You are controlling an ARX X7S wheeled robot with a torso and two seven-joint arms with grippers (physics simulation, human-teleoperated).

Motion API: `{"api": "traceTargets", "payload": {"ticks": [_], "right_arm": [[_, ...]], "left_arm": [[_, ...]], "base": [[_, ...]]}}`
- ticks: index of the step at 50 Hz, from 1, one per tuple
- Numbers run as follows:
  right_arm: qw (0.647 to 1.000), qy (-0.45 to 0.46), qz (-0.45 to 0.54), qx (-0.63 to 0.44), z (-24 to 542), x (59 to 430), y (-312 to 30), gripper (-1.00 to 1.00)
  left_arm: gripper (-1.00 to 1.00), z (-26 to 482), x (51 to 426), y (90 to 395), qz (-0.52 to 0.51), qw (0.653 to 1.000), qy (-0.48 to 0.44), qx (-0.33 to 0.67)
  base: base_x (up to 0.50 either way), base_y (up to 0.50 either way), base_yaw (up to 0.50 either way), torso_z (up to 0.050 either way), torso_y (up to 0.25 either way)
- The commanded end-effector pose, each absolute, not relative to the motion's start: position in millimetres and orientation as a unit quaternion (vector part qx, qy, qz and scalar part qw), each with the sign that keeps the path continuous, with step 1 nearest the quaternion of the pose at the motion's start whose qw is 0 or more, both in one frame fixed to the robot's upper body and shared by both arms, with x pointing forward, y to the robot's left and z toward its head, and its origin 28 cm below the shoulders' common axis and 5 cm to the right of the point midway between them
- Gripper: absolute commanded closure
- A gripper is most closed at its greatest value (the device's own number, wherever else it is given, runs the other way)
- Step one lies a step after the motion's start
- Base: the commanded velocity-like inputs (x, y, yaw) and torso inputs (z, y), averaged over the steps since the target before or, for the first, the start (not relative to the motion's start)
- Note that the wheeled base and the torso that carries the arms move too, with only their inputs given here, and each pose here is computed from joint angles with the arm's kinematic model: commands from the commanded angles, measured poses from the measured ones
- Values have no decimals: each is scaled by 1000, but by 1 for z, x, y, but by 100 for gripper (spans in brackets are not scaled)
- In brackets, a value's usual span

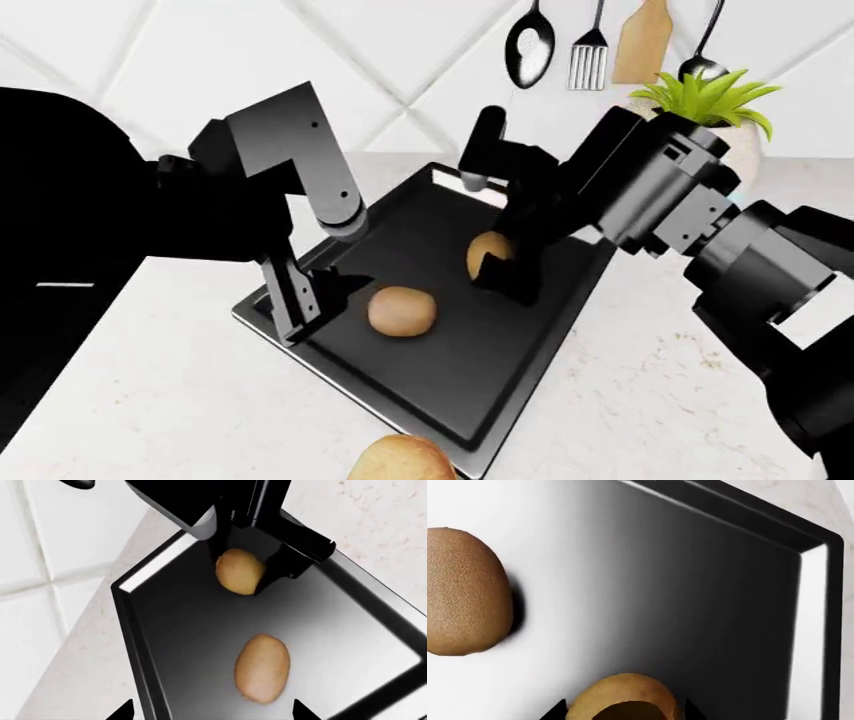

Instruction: Pick up the fruits and vegetables and place them in the sink. Turn on the sink faucet to wash them. Then turn the sink off and put them in the tray.

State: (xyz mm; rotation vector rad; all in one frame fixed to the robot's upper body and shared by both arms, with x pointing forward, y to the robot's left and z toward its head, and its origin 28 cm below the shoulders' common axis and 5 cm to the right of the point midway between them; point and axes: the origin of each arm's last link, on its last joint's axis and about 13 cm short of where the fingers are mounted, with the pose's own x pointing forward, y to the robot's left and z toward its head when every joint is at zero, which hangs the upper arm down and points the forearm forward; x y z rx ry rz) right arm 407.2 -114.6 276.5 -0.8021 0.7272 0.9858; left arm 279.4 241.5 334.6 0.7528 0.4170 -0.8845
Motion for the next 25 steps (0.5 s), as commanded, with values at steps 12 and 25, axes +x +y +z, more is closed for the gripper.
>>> {"api": "traceTargets", "payload": {"ticks": [12,25], "right_arm": [[752,310,443,-376,299,383,-128,-100],[775,273,431,-373,308,349,-147,-100]], "left_arm": [[-100,335,278,243,-413,819,191,350],[-100,342,271,250,-401,828,182,347]], "base": [[0,0,0,0,0],[0,0,0,0,0]]}}
